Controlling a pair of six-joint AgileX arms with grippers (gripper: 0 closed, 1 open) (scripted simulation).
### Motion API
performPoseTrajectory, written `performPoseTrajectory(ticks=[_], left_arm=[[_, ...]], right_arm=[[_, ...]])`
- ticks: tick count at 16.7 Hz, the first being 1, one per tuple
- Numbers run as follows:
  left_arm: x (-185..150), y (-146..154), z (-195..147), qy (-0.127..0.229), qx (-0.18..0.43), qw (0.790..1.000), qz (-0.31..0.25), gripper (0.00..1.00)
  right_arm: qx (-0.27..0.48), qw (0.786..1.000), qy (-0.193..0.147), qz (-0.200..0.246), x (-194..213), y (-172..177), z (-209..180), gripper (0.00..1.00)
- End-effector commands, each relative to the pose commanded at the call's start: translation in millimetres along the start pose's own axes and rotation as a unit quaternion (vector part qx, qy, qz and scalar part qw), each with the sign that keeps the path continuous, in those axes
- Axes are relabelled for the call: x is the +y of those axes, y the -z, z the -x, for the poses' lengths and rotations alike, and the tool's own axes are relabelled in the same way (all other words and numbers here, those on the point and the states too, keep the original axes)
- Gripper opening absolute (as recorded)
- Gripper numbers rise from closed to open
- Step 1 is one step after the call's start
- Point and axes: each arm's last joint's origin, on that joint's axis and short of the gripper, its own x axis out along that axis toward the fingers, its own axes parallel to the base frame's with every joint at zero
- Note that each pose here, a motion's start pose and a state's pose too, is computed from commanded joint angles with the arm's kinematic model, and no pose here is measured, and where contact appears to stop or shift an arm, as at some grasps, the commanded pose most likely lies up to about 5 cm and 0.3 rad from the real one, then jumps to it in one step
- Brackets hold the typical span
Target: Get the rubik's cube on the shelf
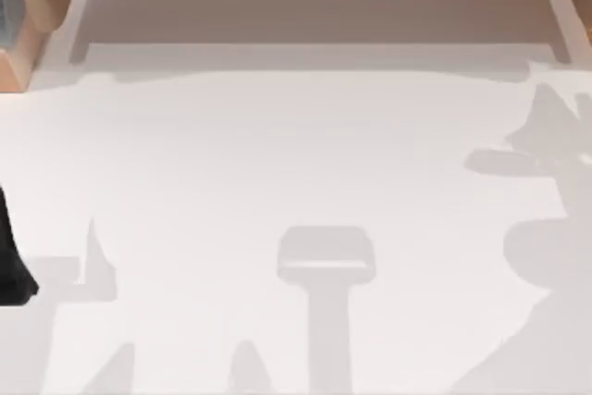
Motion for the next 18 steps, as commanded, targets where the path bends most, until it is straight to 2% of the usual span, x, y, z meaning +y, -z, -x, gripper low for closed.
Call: performPoseTrajectory(ticks=[4,7,13,18], left_arm=[[0,0,0,0.000,0.000,1.000,0.000,1.00],[0,0,0,0.000,0.000,1.000,0.000,1.00],[0,0,0,0.000,0.000,1.000,0.000,1.00],[0,0,0,0.000,0.000,1.000,0.000,1.00]], right_arm=[[-0.001,0.997,0.000,0.082,45,41,-22,1.00],[-0.001,0.994,0.002,0.112,62,55,-27,1.00],[-0.002,0.993,0.000,0.114,65,54,-28,1.00],[-0.001,0.993,0.002,0.115,64,56,-47,1.00]])
